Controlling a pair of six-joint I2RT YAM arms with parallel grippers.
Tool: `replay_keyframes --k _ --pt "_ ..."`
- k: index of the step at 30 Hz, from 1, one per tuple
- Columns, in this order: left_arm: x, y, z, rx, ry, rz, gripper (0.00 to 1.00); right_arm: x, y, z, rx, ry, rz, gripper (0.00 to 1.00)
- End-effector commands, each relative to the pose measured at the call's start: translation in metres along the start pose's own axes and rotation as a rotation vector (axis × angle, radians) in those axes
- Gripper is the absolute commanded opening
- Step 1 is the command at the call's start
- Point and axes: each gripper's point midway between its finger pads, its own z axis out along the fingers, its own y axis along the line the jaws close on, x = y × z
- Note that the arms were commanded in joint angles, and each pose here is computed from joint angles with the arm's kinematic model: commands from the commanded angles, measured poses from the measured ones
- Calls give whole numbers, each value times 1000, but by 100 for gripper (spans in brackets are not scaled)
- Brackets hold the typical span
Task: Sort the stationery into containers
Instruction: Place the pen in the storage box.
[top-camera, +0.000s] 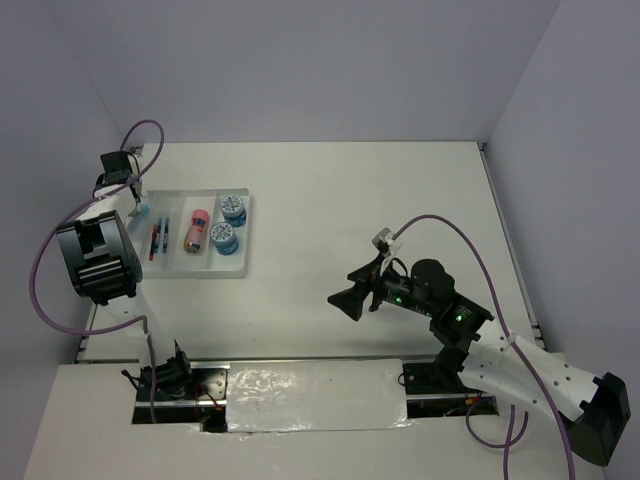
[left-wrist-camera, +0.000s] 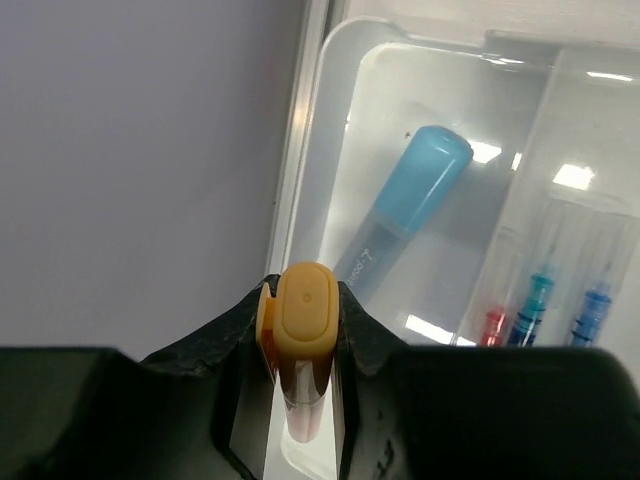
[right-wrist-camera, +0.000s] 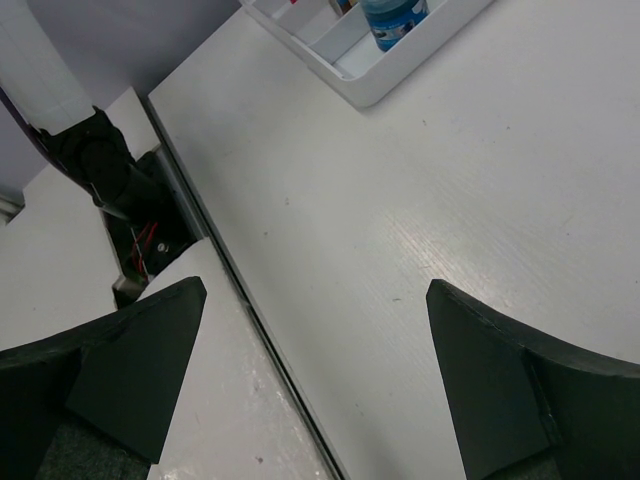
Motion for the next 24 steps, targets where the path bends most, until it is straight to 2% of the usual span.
replay_keyframes --k 1,7,11,17,19,20,22,23,24 --pt "-27 8 -13 14 -88 -54 36 -15 3 0 -7 -52 -28 100" --pt "-18 -2 -4 40 -51 -64 43 -12 3 0 -10 -43 -30 100" --pt "-16 4 -7 8 -52 -75 57 -12 4 0 -15 -38 -34 100" --pt "-27 5 -15 24 -87 -99 59 -10 4 2 -20 -31 -32 100" --pt "-45 15 -25 1 -130 -152 63 -8 2 3 -16 -26 -30 100" --pt "-54 19 -32 -9 -147 -222 64 -8 2 3 -12 -27 -30 100" --pt "-83 42 -60 -55 -223 -338 77 -8 -2 3 6 -35 -36 100" --pt "-102 49 -77 -54 -267 -474 79 -9 -4 3 15 -42 -47 100" --pt "-102 53 -96 -42 -258 -517 80 -11 -5 2 20 -51 -53 100"
